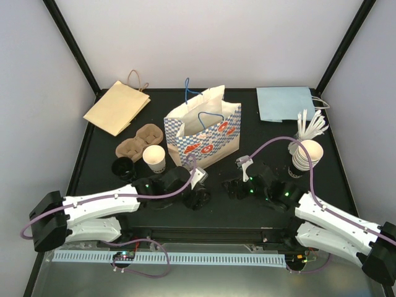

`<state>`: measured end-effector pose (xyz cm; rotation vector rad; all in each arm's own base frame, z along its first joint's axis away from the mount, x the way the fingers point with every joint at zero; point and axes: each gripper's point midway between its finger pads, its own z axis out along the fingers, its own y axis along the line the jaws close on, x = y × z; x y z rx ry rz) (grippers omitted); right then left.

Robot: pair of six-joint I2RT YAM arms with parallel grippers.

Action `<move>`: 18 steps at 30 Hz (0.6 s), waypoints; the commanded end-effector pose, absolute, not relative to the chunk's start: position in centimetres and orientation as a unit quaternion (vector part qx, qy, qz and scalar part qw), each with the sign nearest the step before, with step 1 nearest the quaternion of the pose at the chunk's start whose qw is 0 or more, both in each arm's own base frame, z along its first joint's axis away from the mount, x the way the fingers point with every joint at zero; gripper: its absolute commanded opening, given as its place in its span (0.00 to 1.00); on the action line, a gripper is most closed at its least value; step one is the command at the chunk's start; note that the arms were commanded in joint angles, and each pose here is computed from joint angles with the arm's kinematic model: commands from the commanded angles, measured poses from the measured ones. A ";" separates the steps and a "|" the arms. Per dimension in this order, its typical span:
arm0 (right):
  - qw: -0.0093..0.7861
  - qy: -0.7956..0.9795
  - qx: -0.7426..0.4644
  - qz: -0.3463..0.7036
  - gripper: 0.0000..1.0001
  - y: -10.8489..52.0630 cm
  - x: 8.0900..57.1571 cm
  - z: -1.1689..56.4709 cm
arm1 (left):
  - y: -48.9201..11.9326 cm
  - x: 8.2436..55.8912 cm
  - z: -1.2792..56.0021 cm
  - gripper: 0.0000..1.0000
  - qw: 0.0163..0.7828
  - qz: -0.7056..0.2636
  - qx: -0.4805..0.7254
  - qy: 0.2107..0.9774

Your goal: Pack the takeout coffee

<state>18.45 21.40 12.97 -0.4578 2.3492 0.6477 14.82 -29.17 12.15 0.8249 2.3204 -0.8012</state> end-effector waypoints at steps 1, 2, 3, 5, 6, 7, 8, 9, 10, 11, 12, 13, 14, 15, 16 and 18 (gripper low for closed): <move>0.338 0.897 -0.150 0.243 0.86 20.9 19.0 13.2 | -30.0 15.2 12.7 0.78 0.284 -0.271 0.318 0.863; 0.338 0.896 -0.151 0.245 0.85 20.9 19.0 13.2 | -30.1 15.1 12.6 0.79 0.282 -0.268 0.319 0.864; 0.338 0.896 -0.151 0.247 0.86 21.0 18.9 13.2 | -30.0 14.9 12.4 0.80 0.277 -0.261 0.321 0.867; 0.339 0.894 -0.151 0.251 0.86 21.0 18.9 13.2 | -29.8 14.8 12.0 0.82 0.271 -0.242 0.322 0.874; 0.339 0.893 -0.152 0.253 0.86 21.1 18.8 13.1 | -29.5 14.9 11.8 0.83 0.270 -0.233 0.320 0.878; 0.339 0.893 -0.153 0.255 0.86 21.1 18.8 13.1 | -29.3 14.9 11.8 0.83 0.270 -0.226 0.320 0.879; 0.339 0.892 -0.154 0.256 0.86 21.2 18.8 13.1 | -29.0 15.0 11.7 0.83 0.270 -0.218 0.319 0.882; 0.339 0.892 -0.155 0.258 0.85 21.3 18.8 13.1 | -28.6 15.1 11.7 0.83 0.271 -0.211 0.318 0.883; 0.337 0.891 -0.157 0.259 0.85 21.4 18.7 13.1 | -28.4 15.1 11.8 0.82 0.274 -0.207 0.318 0.884; 0.337 0.891 -0.159 0.261 0.85 21.5 18.8 13.2 | -28.2 15.1 11.9 0.82 0.277 -0.205 0.319 0.883; 0.337 0.890 -0.160 0.261 0.85 21.5 18.8 13.2 | -28.1 15.1 11.8 0.81 0.277 -0.203 0.321 0.883; 0.338 0.890 -0.162 0.261 0.86 21.6 18.8 13.2 | -28.0 15.0 11.7 0.79 0.275 -0.203 0.324 0.882; 0.338 0.890 -0.163 0.261 0.86 21.6 18.8 13.3 | -28.2 14.7 11.5 0.78 0.268 -0.208 0.330 0.881; 0.338 0.889 -0.166 0.261 0.86 21.8 18.8 13.3 | -28.3 14.5 11.3 0.76 0.262 -0.210 0.333 0.881; 0.337 0.889 -0.168 0.261 0.85 21.8 18.8 13.3 | -28.4 14.4 11.0 0.75 0.257 -0.212 0.335 0.881; 0.336 0.889 -0.171 0.260 0.85 22.0 18.9 13.4 | -28.7 14.3 10.7 0.74 0.250 -0.216 0.335 0.883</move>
